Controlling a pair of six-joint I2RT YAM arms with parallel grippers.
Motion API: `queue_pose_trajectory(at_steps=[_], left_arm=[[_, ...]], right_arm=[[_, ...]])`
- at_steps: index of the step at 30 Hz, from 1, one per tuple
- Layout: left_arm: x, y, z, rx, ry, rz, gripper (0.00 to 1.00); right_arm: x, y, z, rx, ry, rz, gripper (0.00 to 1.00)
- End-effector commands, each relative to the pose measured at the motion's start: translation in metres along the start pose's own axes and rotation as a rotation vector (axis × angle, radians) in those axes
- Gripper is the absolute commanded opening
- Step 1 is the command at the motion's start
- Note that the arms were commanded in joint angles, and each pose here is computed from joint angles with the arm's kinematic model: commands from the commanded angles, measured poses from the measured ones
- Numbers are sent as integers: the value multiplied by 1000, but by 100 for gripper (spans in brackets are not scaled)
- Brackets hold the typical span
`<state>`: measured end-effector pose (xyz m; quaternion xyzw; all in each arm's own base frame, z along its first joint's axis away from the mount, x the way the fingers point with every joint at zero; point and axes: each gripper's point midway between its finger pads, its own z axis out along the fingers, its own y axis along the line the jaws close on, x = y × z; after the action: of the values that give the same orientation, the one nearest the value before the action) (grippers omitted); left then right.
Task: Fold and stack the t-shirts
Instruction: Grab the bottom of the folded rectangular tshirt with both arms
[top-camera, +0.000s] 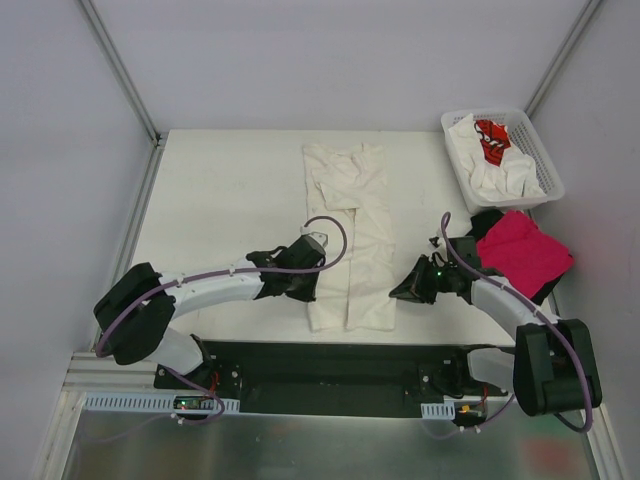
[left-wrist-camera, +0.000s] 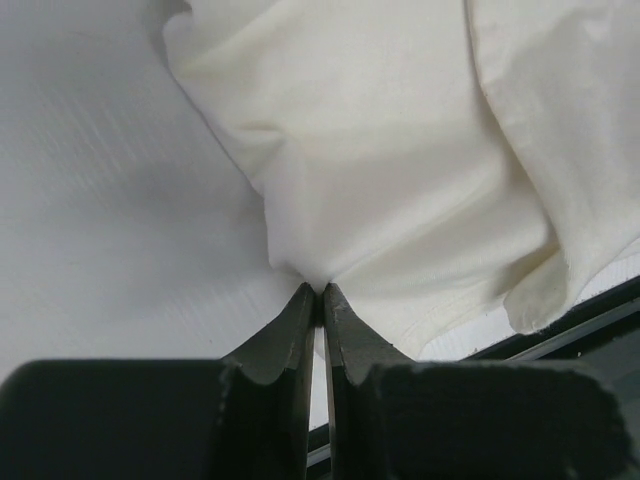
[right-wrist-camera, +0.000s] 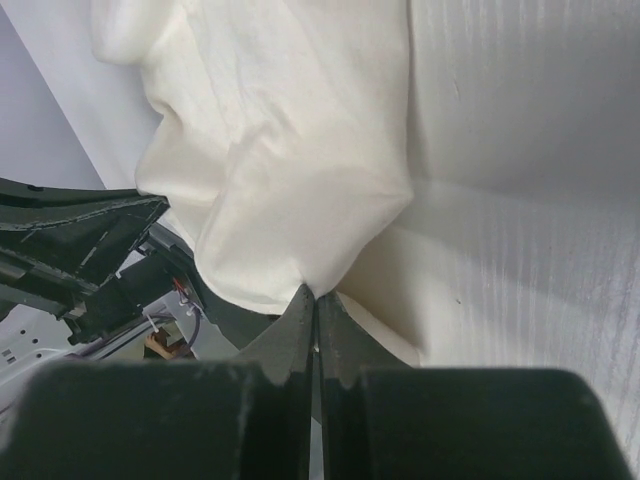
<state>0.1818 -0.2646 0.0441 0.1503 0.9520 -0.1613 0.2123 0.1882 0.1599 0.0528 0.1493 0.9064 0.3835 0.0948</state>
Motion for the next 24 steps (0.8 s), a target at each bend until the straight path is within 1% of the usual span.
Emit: queue_pose_trajectory(at_steps=[1, 7, 8, 12, 14, 16, 17, 19, 20, 22, 23, 24], left_arm=[[-26, 6, -13, -19, -72, 12, 6], [-20, 12, -8, -31, -49, 3, 6], [-20, 12, -8, -31, -49, 4, 6], [-21, 13, -10, -30, -55, 1, 9], [-22, 12, -11, -24, -55, 1, 10], [-21, 12, -11, -21, -52, 5, 15], [-21, 11, -11, -19, -51, 9, 21], [-20, 11, -12, -15, -52, 11, 27], [-19, 9, -14, -2, -50, 11, 32], [-15, 9, -16, 9, -43, 3, 38], [-12, 9, -18, 17, -42, 0, 43], [-10, 10, -19, 21, -39, -3, 45]], right_arm=[[-12, 12, 0, -22, -27, -17, 1], [-5, 4, 1, -10, -19, -5, 1], [-6, 5, 1, -11, -20, -6, 2], [-8, 6, 1, -9, -22, -12, 22], [-7, 3, 2, 4, -12, -12, 27], [-7, 1, 3, 13, -13, -10, 29], [-7, 0, 3, 17, -13, -11, 29], [-5, -2, 4, 20, -8, -9, 29], [-4, -3, 3, 22, -10, -6, 29], [-3, -5, 2, 27, -14, -9, 29], [-3, -6, 1, 33, -17, -11, 29], [-2, -8, 0, 46, -22, -22, 29]])
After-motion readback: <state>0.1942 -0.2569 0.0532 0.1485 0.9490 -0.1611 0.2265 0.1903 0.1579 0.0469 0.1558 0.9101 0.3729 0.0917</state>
